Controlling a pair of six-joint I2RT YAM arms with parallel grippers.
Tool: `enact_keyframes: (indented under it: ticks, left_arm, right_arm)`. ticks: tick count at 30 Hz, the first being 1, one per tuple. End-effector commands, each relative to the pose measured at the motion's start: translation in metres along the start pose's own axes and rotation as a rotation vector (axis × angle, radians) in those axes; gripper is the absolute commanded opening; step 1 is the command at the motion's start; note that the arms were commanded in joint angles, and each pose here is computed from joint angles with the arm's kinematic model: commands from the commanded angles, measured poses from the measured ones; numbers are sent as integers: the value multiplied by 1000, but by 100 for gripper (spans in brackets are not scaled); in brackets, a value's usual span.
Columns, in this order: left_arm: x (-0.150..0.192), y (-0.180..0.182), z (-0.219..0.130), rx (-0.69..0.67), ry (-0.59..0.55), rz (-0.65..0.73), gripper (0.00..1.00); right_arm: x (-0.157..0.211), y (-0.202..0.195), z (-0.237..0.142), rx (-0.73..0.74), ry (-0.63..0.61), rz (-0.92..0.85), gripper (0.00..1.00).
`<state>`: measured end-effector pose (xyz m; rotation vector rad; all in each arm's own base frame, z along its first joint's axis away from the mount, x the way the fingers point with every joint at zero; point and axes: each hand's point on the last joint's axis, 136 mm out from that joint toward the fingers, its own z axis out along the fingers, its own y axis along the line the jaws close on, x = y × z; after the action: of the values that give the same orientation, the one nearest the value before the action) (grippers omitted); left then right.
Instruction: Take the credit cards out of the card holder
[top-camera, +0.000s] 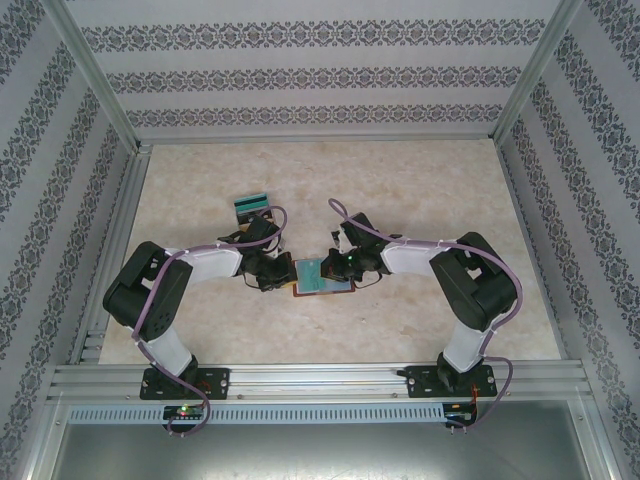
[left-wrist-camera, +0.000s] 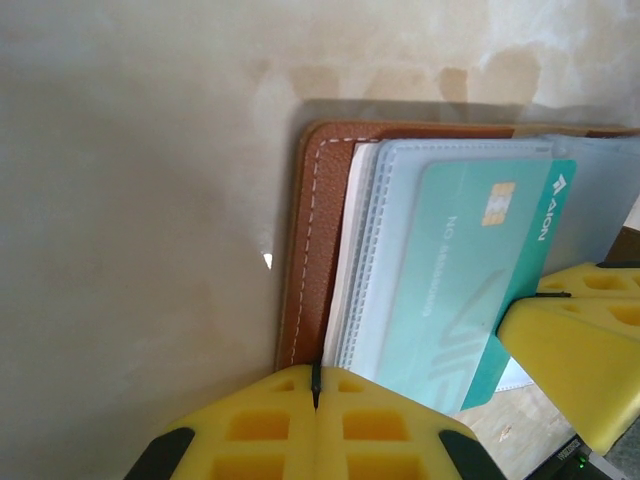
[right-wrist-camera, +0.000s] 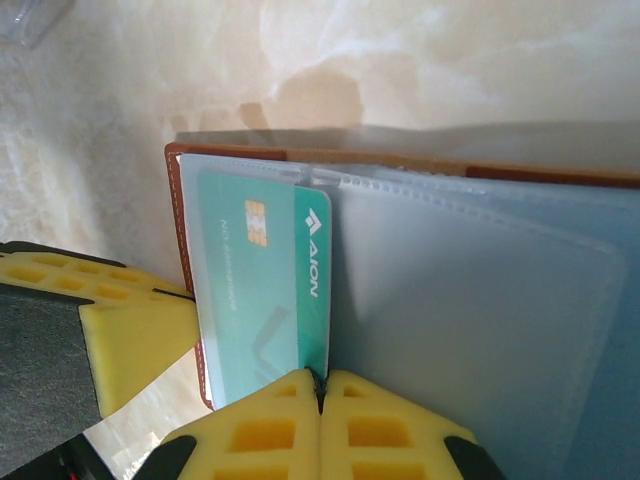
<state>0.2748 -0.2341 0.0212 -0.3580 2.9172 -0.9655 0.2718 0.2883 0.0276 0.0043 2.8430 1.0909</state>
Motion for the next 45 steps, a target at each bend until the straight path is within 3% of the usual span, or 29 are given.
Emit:
enact_keyframes:
  ticks: [1, 16, 19, 23, 29, 38, 45]
  left_arm:
    - [9, 14, 7, -63, 40, 3, 5]
    - [7, 10, 1, -52, 35, 23, 7]
    - [3, 1, -8, -31, 14, 35, 12]
    - [-7, -13, -30, 7, -33, 44, 29]
    - [-22, -55, -71, 168, -116, 72, 46]
    - [-37, -138, -118, 570, -187, 79, 47]
    - [-39, -153, -128, 652, -188, 88, 43]
  right_arm:
    - [1, -10, -7, 10, -12, 11, 0]
    - [-3, -36, -66, -26, -106, 57, 0]
    - [-6, -26, -80, -54, -134, 41, 0]
    - [-9, -11, -94, -89, -159, 22, 0]
    - [-13, 14, -114, -169, -202, 13, 0]
    - [-32, 75, -150, -395, -273, 0, 0]
    - [-40, 104, -166, -540, -289, -6, 0]
